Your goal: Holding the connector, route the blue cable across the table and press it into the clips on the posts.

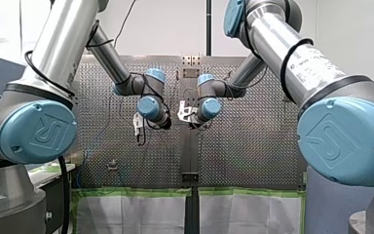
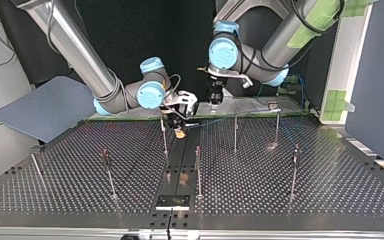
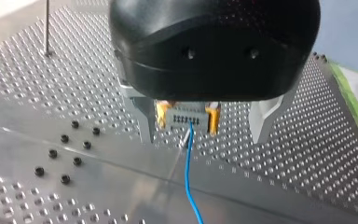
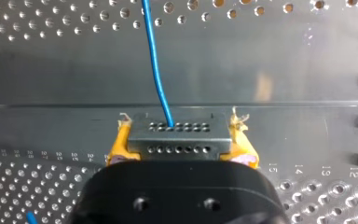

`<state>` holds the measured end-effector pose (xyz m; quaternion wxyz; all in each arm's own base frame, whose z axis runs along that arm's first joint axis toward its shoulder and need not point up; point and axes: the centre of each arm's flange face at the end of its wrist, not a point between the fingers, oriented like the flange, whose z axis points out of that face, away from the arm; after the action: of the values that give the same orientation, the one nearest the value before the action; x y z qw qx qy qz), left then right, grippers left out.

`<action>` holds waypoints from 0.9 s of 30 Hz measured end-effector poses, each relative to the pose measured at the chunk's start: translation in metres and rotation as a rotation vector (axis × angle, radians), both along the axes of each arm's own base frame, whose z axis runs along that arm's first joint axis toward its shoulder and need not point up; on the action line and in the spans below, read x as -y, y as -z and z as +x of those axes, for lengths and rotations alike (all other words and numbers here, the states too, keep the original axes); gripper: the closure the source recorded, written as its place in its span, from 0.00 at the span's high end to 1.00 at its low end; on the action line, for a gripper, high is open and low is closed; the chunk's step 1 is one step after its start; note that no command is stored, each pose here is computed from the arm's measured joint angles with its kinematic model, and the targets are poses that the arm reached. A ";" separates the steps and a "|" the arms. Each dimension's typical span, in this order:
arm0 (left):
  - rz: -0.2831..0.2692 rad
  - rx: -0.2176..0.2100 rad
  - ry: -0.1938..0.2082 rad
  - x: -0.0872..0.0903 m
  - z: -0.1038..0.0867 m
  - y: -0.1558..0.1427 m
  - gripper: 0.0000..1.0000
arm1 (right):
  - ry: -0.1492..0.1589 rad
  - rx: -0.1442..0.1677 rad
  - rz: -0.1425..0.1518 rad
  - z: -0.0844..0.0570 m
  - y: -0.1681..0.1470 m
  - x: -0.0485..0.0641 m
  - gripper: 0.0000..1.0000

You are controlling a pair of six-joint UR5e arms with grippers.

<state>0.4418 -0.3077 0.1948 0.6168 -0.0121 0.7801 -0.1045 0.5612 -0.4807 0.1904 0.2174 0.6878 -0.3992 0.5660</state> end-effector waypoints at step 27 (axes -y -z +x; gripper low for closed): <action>-0.031 0.033 -0.134 0.007 0.097 0.039 1.00 | 0.005 -0.007 0.001 -0.004 0.000 0.003 0.00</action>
<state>0.5387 -0.3146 0.1554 0.6348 -0.0720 0.7656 -0.0753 0.5576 -0.4839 0.1901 0.2199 0.6887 -0.4006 0.5629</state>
